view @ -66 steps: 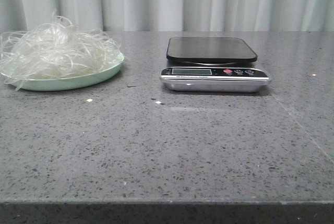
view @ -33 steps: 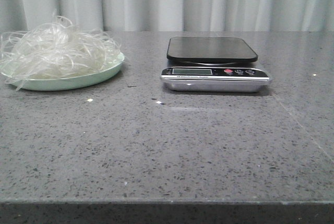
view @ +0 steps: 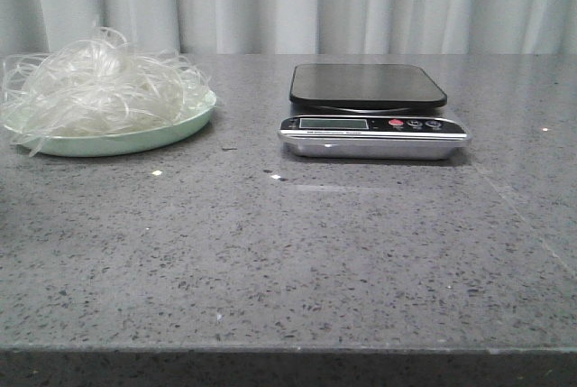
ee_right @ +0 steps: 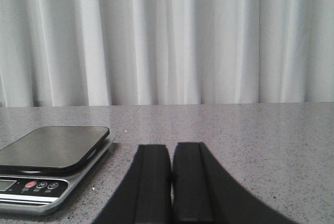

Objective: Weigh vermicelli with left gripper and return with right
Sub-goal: 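Lower the left gripper and grasp the vermicelli pile, then lift the vermicelli with the left gripper and carry it over the scale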

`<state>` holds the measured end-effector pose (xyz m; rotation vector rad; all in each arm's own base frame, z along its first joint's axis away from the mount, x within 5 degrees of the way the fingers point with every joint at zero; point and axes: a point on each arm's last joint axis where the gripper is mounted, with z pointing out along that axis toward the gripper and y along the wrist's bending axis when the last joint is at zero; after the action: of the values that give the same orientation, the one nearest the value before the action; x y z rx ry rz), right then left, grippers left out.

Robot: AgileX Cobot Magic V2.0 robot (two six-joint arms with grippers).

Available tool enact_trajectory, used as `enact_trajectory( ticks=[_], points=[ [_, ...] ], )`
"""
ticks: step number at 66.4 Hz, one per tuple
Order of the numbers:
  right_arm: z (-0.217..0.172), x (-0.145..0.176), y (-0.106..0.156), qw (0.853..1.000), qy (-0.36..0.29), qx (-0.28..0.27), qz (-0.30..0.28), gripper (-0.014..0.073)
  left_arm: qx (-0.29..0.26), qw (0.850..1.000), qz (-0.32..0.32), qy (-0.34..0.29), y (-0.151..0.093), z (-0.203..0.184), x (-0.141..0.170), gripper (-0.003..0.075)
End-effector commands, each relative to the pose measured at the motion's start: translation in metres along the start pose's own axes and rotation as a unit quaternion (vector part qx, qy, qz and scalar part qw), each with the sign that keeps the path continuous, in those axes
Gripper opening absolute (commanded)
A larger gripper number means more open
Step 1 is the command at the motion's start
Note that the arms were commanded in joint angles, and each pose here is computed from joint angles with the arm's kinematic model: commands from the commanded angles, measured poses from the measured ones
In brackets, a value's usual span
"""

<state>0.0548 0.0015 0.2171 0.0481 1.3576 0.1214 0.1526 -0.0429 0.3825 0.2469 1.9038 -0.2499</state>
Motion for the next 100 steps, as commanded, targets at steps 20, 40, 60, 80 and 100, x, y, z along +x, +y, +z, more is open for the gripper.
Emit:
enact_trajectory(
  ticks=[20, 40, 60, 80, 100],
  points=[
    [-0.002, -0.012, 0.0, 0.999, -0.054, 0.0, -0.004, 0.0179, 0.077, 0.982, 0.06, 0.16, -0.045, 0.133, -0.031, 0.0635],
    [-0.002, -0.012, 0.0, 0.999, -0.054, 0.0, -0.004, 0.0179, 0.053, 0.964, 0.032, 0.257, -0.045, 0.19, -0.006, 0.0631],
    [-0.002, -0.012, 0.0, 0.999, -0.054, 0.0, -0.004, 0.0179, 0.049, 0.942, 0.034, 0.33, -0.045, 0.212, 0.022, 0.0581],
    [-0.002, -0.012, 0.0, 0.999, -0.054, 0.0, -0.004, 0.0179, 0.048, 0.938, 0.036, 0.341, -0.045, 0.219, 0.026, 0.0164],
    [-0.002, -0.012, 0.0, 0.999, -0.054, 0.0, -0.004, 0.0179, 0.103, 0.97, 0.043, 0.217, -0.083, 0.192, -0.062, 0.0127]
  ],
)
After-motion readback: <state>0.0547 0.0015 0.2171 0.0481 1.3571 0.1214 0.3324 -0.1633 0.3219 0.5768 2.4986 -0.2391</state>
